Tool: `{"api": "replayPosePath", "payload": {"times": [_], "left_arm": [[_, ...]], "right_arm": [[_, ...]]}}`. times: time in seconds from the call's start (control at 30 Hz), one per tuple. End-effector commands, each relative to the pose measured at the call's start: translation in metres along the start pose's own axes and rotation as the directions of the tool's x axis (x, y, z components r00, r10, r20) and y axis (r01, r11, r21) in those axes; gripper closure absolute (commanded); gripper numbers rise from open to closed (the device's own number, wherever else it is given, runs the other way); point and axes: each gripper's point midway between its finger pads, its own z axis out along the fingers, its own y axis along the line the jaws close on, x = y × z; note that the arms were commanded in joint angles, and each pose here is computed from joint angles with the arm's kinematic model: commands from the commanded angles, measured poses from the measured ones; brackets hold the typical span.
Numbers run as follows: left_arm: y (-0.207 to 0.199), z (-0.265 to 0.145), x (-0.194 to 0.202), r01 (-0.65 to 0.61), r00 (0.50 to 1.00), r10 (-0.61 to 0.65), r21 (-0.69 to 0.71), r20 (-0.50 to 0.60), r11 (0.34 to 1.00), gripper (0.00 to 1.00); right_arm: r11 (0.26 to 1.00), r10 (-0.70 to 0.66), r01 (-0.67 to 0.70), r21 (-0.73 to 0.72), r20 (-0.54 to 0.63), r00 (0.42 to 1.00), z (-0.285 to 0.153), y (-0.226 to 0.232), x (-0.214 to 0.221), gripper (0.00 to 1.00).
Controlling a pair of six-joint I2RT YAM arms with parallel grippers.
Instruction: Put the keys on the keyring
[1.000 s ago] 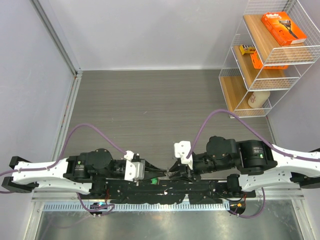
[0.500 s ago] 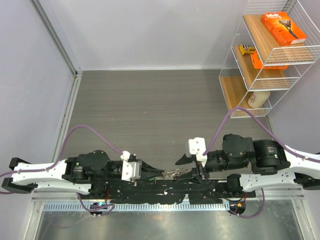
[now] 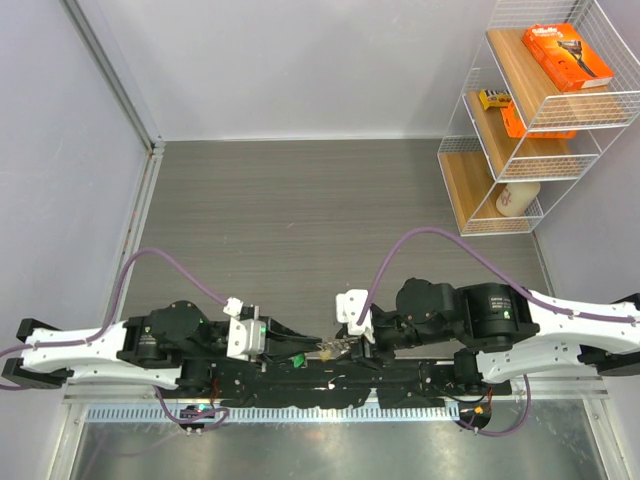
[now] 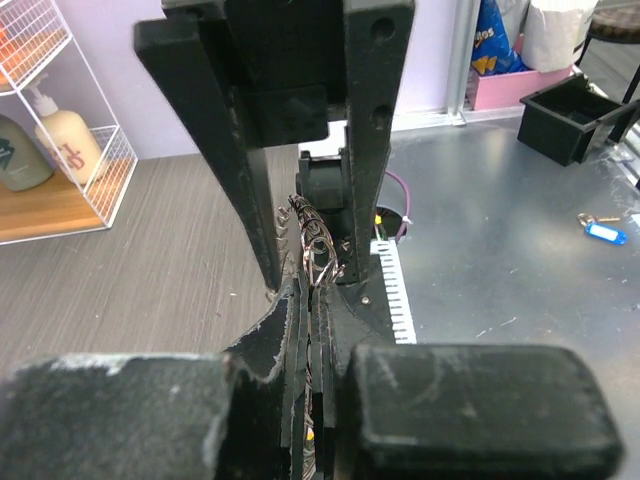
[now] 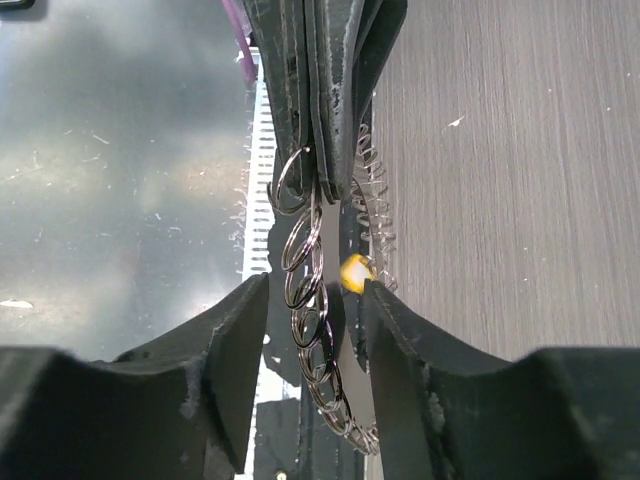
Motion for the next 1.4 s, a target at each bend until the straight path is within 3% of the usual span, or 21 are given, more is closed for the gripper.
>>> {"api": "replayPosePath", "payload": {"times": [0.0, 0.03, 0.13, 0.4, 0.83, 1.0, 1.13, 1.2, 1.37], "left_arm": [[0.003, -0.004, -0.041, 0.016, 0.986, -0.014, -0.015, 0.164, 1.0, 1.0], [0.003, -0.005, -0.042, 0.018, 0.985, -0.016, -0.011, 0.17, 1.0, 1.0], [-0.003, -0.007, -0.044, 0.029, 0.98, -0.031, 0.015, 0.196, 0.999, 1.0], [-0.018, -0.007, -0.04, 0.014, 0.981, -0.032, 0.097, 0.19, 0.995, 1.0], [-0.043, -0.018, -0.069, 0.028, 0.943, -0.107, 0.243, 0.316, 0.97, 1.0], [-0.034, -0.013, -0.072, 0.077, 0.938, -0.14, 0.203, 0.318, 0.976, 1.0], [-0.021, -0.013, -0.07, 0.113, 0.933, -0.151, 0.132, 0.326, 0.985, 1.0], [-0.011, -0.014, -0.07, 0.129, 0.93, -0.147, 0.075, 0.336, 0.989, 1.0], [0.008, -0.02, -0.067, 0.152, 0.929, -0.133, -0.029, 0.345, 0.988, 1.0]], "right_arm": [[0.999, -0.028, 0.027, 0.025, 0.04, 0.999, 0.001, -0.004, -0.012, 0.59], [0.999, -0.028, 0.027, 0.028, 0.04, 0.999, 0.001, -0.004, -0.012, 0.72], [0.999, -0.031, 0.029, 0.04, 0.048, 0.998, -0.002, -0.007, -0.016, 0.95], [0.999, -0.051, 0.052, -0.015, 0.068, 0.996, -0.007, 0.003, -0.024, 0.95], [0.996, -0.055, 0.059, -0.061, 0.068, 0.996, -0.009, 0.011, -0.026, 0.94], [0.998, -0.048, 0.051, -0.042, 0.057, 0.997, -0.006, 0.008, -0.024, 0.94], [0.999, -0.039, 0.039, -0.001, 0.066, 0.997, -0.01, 0.001, -0.024, 0.8], [0.999, -0.032, 0.029, 0.039, 0.074, 0.997, -0.014, -0.005, -0.024, 0.66], [0.992, -0.026, 0.016, 0.121, 0.084, 0.996, -0.021, -0.019, -0.024, 0.5]]}}
